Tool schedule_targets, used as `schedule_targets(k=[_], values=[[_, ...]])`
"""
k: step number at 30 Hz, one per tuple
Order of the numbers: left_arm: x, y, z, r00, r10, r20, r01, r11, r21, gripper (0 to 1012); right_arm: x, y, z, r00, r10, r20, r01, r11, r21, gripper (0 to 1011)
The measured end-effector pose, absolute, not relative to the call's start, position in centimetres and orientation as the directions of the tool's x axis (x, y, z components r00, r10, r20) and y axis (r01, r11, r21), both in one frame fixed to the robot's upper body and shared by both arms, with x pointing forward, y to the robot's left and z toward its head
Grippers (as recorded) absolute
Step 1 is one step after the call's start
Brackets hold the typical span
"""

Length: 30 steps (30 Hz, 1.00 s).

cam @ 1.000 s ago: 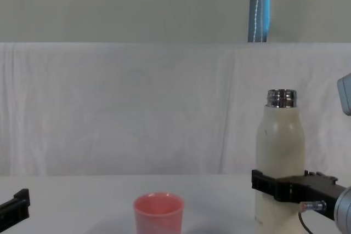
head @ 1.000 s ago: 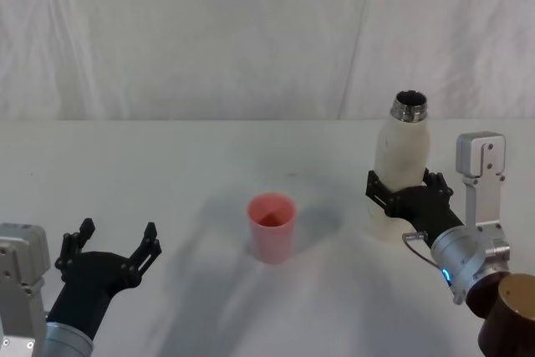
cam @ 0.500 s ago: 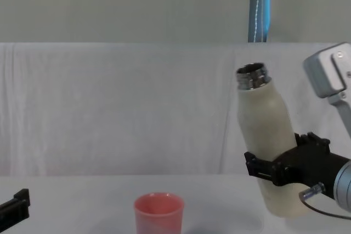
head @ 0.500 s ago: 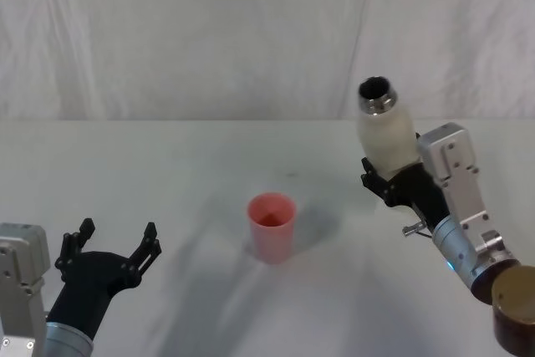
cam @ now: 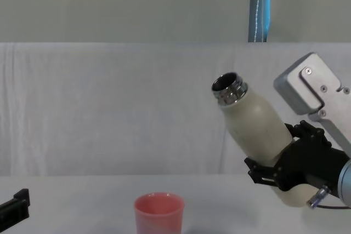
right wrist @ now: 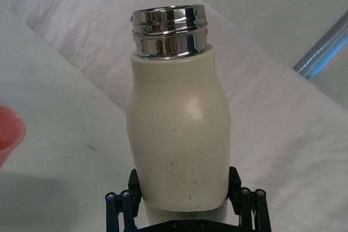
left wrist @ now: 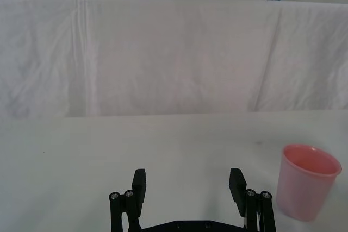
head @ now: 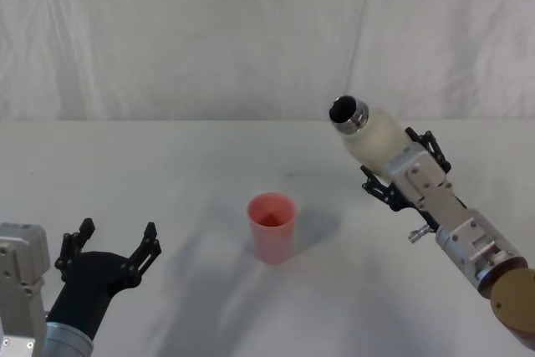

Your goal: Grasp the thermos with one hand and pour water into the cup lid.

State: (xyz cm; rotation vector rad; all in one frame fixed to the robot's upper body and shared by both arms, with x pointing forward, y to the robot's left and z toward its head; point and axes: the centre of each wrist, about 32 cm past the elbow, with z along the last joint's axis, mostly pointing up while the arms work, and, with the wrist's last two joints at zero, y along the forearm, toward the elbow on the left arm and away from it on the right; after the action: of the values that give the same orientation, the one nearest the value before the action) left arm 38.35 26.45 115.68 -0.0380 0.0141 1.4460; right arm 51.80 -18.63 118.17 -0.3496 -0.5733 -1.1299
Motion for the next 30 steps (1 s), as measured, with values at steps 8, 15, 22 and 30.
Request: schedule_targets(k=[8, 15, 22, 30], values=[[38.4, 26.5, 115.7, 0.125, 0.992, -0.033, -0.992, 0.124, -0.018, 1001, 51.7, -19.1, 118.0, 0.297, -0.681, 0.669, 0.913, 0.407, 0.010, 959], [38.4, 26.5, 115.7, 0.125, 0.992, -0.033, -0.992, 0.124, -0.018, 1001, 51.5, -19.5, 117.9, 0.284, -0.630, 0.723, 0.912, 0.411, -0.001, 959], [38.4, 26.5, 115.7, 0.124, 0.992, -0.033, -0.992, 0.124, -0.018, 1001, 51.3, -19.8, 117.7, 0.258, -0.572, 0.778, 0.917, 0.398, -0.011, 959], [38.4, 26.5, 115.7, 0.125, 0.992, -0.033, -0.992, 0.124, -0.018, 1001, 51.2, -20.0, 117.4, 0.242, -0.535, 0.810, 0.922, 0.387, -0.020, 959]])
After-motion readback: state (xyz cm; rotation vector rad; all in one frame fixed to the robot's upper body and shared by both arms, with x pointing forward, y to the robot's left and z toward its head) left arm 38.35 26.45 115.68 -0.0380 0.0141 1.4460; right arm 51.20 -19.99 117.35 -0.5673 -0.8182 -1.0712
